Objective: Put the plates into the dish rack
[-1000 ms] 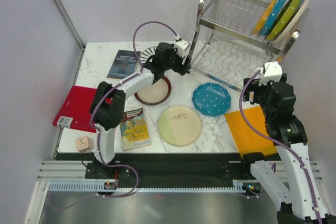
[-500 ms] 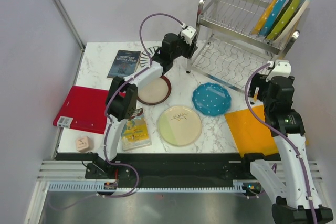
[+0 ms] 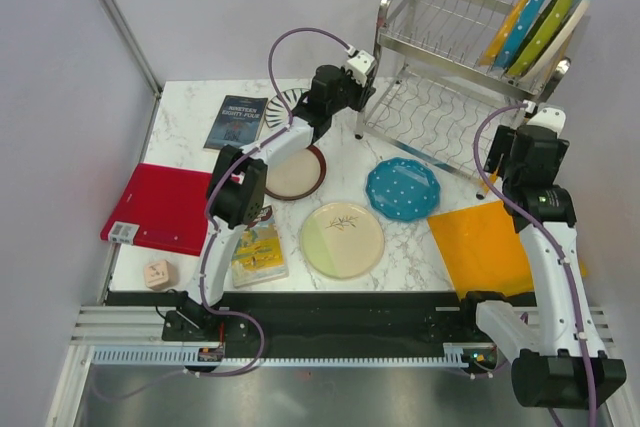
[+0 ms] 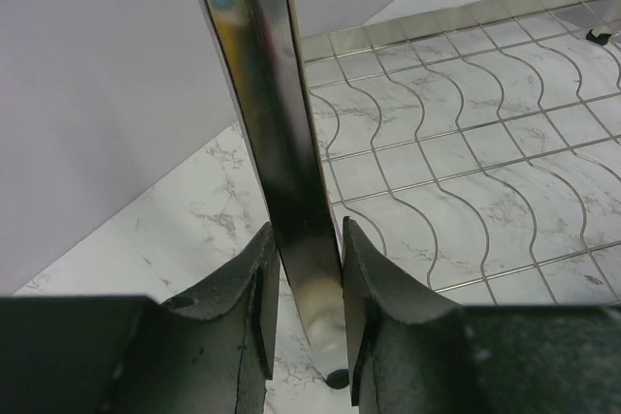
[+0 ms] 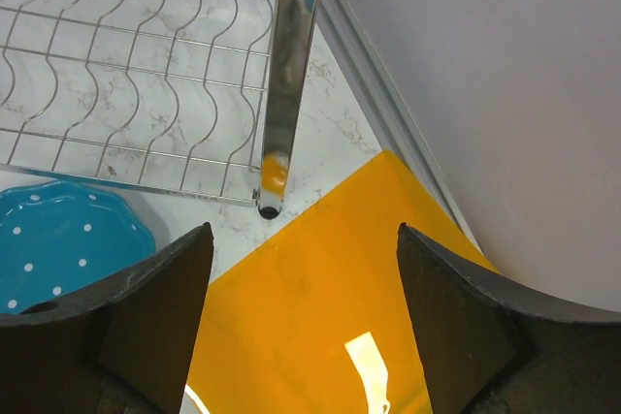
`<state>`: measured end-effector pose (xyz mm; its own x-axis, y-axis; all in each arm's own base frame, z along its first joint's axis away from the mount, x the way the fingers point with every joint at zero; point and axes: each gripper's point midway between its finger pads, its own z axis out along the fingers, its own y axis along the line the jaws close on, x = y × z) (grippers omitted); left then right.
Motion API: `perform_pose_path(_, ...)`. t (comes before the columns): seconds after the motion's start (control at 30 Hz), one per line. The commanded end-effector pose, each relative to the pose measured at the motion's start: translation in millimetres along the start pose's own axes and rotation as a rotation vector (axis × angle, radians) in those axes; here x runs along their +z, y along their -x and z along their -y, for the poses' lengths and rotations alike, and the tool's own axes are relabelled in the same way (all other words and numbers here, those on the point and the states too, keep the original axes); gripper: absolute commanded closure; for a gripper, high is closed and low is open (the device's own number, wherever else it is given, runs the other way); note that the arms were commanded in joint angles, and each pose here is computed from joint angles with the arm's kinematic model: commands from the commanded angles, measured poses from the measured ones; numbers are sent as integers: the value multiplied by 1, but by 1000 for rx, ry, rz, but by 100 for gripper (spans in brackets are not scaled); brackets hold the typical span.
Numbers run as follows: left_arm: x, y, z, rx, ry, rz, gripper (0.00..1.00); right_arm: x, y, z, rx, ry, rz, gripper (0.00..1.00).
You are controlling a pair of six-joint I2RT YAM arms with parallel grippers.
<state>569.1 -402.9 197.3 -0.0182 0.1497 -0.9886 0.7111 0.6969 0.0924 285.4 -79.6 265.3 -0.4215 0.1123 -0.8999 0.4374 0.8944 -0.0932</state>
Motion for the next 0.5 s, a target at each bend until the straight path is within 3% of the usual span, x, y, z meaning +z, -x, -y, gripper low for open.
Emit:
perform_pose_path(0.0,12,26,11,44,-24,94,98,4,25,11,54,-70,57,21)
perform_pose_path(0.07,13,26,13,35,-26,97,98,9,27,16,60,-101,55,24)
perform_pose_path(0.2,12,29,19,14,-30,96,98,14,31,21,74,-121,64,40)
perform_pose_path(0.33,8,27,23,-15,-34,81,98,24,31,28,63,-169,69,44)
perform_pose_path(0.47,-1,28,28,-50,-34,65,98,34,30,41,56,-223,78,55)
